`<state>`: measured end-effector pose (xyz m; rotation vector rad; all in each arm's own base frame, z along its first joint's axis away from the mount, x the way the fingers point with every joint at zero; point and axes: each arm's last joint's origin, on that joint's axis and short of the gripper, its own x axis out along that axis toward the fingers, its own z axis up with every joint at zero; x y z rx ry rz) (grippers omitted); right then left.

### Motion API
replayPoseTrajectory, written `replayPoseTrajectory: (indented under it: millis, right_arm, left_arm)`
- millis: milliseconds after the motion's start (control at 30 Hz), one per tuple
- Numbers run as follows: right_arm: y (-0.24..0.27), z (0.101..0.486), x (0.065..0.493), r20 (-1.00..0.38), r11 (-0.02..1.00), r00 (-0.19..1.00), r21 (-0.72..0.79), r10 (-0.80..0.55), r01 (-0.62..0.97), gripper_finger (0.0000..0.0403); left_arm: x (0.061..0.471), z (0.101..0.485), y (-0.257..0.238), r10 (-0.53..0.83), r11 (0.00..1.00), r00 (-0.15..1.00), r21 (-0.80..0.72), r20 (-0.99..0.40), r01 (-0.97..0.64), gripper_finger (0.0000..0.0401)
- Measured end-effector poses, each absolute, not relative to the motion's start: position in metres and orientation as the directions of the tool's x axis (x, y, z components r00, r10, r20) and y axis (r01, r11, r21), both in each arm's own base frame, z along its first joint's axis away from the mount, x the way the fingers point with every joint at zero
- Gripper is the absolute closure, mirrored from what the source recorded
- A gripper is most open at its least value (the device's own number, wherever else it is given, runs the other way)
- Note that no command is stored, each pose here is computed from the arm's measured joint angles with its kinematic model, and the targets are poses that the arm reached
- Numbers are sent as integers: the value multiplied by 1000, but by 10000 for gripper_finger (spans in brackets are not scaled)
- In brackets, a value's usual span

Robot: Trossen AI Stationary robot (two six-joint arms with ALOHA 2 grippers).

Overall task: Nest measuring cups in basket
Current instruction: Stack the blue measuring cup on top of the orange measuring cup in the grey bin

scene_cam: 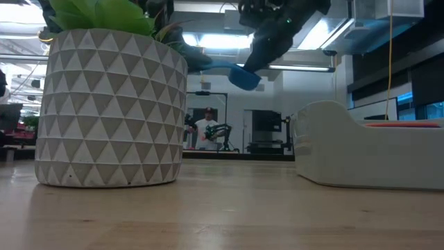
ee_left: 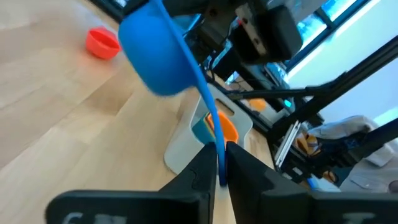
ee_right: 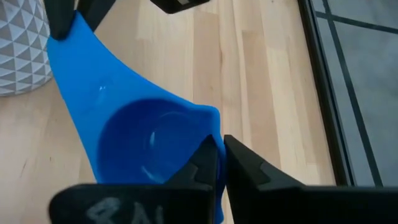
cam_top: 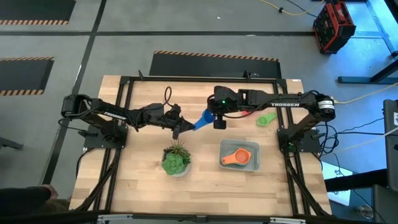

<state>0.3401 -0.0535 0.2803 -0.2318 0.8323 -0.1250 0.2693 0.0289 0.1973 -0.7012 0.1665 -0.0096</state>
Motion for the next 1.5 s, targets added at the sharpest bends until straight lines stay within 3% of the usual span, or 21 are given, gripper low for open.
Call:
replayPoseTrajectory:
  millis: [267, 433, 667, 833, 1067, 1267, 1500]
  right_arm:
    - [-53, 280, 339, -725, 969, 661, -245, -194, 17, 384]
    - [-52, 301, 332, -786, 979, 590, -201, -183, 36, 385]
    - [-37, 339, 310, -891, 989, 436, -84, -130, 124, 385]
    - [1, 349, 300, -922, 988, 384, 17, -44, 156, 384]
    - [58, 332, 273, -945, 954, 325, 108, 11, 280, 384]
    - [91, 303, 245, -964, 901, 261, 66, -54, 429, 383]
    - [100, 256, 235, -977, 880, 202, 41, -63, 472, 383]
  left_arm:
    - [269, 196, 29, -64, 764, 985, -643, -158, -54, 326]
    - [269, 196, 29, -64, 764, 986, -643, -154, -51, 301]
    - [268, 194, 29, -58, 773, 984, -631, -166, -61, 297]
    - [268, 194, 29, -59, 797, 984, -601, -165, -53, 300]
    - [269, 195, 29, -60, 801, 985, -597, -163, -50, 299]
    - [269, 195, 29, -61, 801, 985, -597, -161, -48, 298]
    - [269, 195, 29, -61, 801, 985, -596, -159, -47, 300]
